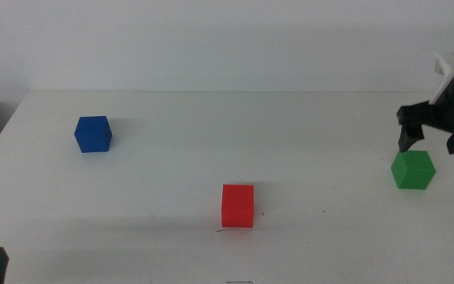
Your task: Stack red cubes first, then green, then blue cubes in a specific spot.
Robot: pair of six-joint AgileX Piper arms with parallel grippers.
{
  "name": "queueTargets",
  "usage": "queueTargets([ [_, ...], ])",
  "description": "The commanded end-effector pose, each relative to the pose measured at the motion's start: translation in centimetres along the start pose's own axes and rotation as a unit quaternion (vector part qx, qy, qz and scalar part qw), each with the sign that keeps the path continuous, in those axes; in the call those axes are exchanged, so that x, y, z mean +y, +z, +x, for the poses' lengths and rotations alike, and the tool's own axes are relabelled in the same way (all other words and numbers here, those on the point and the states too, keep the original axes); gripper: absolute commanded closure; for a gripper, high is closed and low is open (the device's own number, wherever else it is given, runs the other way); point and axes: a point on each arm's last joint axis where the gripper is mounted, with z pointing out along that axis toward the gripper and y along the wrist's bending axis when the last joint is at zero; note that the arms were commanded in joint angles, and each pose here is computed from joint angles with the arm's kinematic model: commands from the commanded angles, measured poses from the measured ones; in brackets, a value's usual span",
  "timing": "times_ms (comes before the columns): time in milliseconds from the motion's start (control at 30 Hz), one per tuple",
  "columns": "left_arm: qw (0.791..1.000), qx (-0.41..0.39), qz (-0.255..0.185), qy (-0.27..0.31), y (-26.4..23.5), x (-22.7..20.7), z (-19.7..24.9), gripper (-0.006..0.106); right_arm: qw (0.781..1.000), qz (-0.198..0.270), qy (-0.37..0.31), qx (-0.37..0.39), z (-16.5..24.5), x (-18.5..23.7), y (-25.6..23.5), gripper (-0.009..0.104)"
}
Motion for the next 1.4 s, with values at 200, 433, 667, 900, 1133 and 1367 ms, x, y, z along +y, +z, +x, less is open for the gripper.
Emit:
queueTargets([
  [200,0.998,-0.055,0.002,-0.005,-0.2,0.0,-0.9,0.010,0.999,0.037,-0.027,-0.027,-1.2,-0.9,1.1,0.006],
  [433,0.998,-0.055,0.002,-0.005,-0.2,0.0,-0.9,0.010,0.998,0.036,-0.030,-0.035,-1.8,-0.9,2.8,0.008],
  [667,0.998,-0.055,0.002,-0.005,-0.2,0.0,-0.9,0.010,0.999,0.033,-0.028,-0.030,-2.0,-0.9,4.5,0.015],
  [900,0.998,-0.055,0.002,-0.005,-0.2,0.0,-0.9,0.010,0.999,0.035,-0.021,-0.021,-2.1,-1.7,5.6,0.031],
  [1133,0.998,-0.055,0.002,-0.005,-0.2,0.0,-0.9,0.010,0.999,0.031,-0.029,-0.027,-2.2,-1.9,5.4,0.088],
  [1367,0.998,-0.055,0.002,-0.005,-0.2,0.0,-0.9,0.010,0.998,0.010,-0.005,-0.056,-1.1,1.6,-0.3,0.096],
])
